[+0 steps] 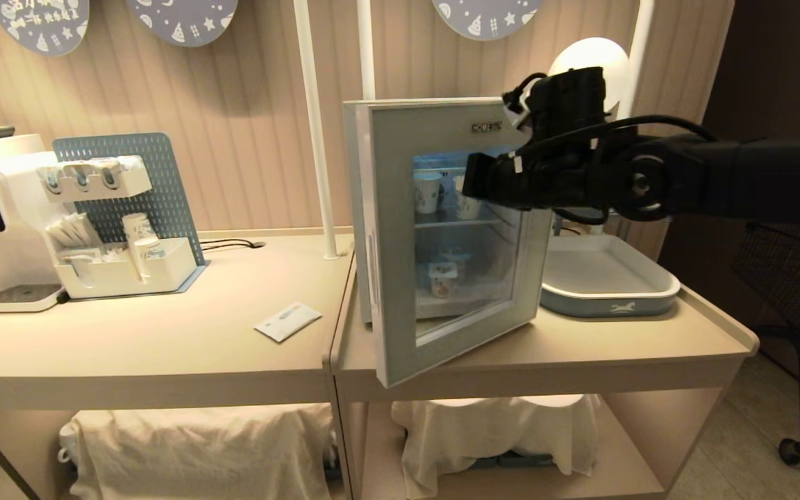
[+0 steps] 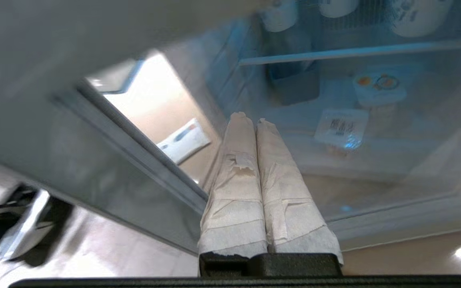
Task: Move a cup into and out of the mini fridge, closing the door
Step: Close the freezer door
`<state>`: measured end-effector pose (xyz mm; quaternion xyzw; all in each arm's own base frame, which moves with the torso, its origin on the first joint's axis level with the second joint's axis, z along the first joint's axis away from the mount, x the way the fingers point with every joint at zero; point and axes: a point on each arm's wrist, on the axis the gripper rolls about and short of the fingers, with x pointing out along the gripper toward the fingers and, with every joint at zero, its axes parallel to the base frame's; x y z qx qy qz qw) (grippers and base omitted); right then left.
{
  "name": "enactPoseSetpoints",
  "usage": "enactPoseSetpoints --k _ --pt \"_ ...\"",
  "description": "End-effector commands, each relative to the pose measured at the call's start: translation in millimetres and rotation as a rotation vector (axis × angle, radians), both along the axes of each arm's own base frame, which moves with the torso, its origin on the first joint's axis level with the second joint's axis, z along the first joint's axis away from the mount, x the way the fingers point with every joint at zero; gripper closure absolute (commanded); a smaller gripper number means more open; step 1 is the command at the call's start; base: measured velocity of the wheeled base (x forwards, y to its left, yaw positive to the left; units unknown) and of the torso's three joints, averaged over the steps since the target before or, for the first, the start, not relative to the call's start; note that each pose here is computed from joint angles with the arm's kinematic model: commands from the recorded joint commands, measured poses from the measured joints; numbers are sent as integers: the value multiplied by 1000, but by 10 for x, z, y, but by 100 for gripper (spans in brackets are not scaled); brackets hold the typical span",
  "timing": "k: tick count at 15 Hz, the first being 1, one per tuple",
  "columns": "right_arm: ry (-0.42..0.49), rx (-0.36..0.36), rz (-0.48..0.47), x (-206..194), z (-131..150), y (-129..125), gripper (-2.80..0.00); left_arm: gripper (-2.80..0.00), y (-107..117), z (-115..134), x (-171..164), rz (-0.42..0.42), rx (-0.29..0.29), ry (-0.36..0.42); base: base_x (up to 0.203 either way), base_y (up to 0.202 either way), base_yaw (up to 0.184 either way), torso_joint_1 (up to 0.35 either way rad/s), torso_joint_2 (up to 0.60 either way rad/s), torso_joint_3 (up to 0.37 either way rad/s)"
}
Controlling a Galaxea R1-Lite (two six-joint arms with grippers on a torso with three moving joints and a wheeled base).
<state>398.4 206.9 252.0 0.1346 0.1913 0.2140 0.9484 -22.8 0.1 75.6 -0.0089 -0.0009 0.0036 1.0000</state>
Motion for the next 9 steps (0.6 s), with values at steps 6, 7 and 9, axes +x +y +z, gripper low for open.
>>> enactPoseSetpoints --k 6,7,9 --pt "112 -132 -96 -115 -356 -41 0 0 0 -4 2 0 -1 2 0 0 0 0 0 0" --pt "105 -128 -110 -180 -270 -139 0 0 0 -8 3 0 -1 3 0 0 0 0 0 0" --pt "105 -126 -135 -355 -145 -347 0 0 0 -8 3 0 -1 3 0 0 0 0 0 0"
